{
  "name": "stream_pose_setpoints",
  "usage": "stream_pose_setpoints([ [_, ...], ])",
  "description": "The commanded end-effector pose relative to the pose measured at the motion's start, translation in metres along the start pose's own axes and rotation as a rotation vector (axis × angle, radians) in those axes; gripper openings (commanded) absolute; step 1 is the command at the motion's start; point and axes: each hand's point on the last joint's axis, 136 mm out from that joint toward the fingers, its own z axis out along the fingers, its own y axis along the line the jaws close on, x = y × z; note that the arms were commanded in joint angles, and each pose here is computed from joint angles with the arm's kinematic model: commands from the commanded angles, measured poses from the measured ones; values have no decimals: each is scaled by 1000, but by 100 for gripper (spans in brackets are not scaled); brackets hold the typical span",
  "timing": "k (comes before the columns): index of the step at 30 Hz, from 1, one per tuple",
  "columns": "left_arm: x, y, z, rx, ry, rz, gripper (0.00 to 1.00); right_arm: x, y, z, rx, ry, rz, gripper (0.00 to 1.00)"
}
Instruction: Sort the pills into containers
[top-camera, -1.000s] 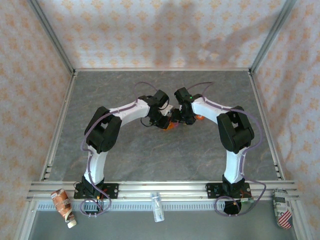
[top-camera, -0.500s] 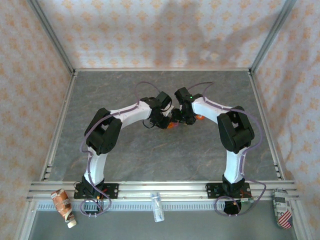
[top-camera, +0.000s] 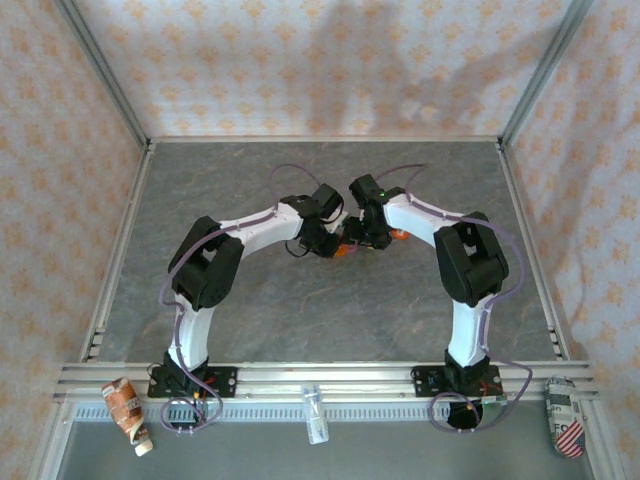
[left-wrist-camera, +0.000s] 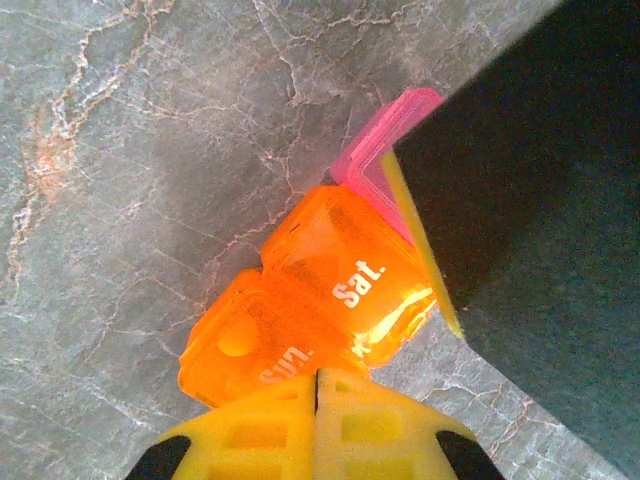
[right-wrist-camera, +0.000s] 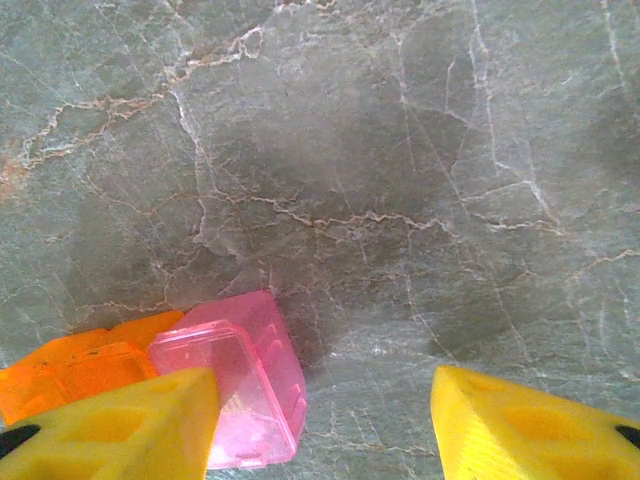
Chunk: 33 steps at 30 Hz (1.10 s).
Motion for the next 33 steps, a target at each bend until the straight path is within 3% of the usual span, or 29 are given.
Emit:
stream_pose_setpoints([
  [1,55,34,46,-149,204,52,0,3,-22,18,83,27,39,58],
  [12,27,45,30,-151,168,53,0,9,-16,17,2,41,80,45],
  [22,29,49,38,-162,179,59,0,8,-9,12,-35,33,100,44],
  [33,-31,20,-20,12,-51,-7,0,0,-4,4,-41,13,109,45],
])
